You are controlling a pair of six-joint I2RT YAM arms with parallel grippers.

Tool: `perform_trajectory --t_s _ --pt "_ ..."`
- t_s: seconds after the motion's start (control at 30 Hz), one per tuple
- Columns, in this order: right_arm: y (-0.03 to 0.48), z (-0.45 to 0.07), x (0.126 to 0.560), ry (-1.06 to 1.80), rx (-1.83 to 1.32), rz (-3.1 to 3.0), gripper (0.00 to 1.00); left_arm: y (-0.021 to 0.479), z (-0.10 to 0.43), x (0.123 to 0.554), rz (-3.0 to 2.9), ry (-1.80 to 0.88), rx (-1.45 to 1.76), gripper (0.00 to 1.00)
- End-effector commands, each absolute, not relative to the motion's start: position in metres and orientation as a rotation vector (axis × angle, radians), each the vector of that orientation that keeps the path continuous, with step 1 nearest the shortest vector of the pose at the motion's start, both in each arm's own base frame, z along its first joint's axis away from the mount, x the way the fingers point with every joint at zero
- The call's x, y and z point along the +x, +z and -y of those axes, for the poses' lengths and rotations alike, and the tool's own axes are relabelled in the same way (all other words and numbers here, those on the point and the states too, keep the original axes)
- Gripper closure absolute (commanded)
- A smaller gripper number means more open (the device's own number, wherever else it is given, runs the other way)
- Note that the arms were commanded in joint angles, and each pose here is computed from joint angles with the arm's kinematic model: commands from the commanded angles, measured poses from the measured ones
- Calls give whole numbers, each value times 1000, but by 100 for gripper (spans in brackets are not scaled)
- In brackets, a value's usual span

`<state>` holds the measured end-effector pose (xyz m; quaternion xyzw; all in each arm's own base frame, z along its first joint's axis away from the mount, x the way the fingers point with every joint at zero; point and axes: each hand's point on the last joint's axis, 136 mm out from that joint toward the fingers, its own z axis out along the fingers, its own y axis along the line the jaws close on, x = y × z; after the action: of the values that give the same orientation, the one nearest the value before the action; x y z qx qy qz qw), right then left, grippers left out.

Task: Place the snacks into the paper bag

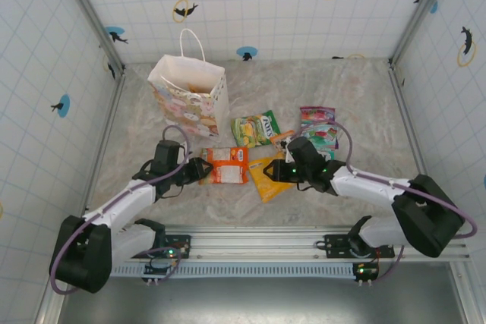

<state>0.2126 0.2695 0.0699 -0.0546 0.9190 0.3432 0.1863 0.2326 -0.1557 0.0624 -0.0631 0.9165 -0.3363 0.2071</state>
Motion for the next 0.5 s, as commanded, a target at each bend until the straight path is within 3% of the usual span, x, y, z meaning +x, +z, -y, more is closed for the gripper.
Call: perform_trajectory --t_s 0.0,0.23,0.47 --pt "65 -263 212 961 -95 -2619 51 65 161 232 -2541 -962 -150 54" --pt "67 -226 213 879 -42 -2630 50 66 166 232 -2547 -975 -101 54" --pt "61 -199 218 852 -178 -2681 47 75 182 227 -2527 -1049 22 54"
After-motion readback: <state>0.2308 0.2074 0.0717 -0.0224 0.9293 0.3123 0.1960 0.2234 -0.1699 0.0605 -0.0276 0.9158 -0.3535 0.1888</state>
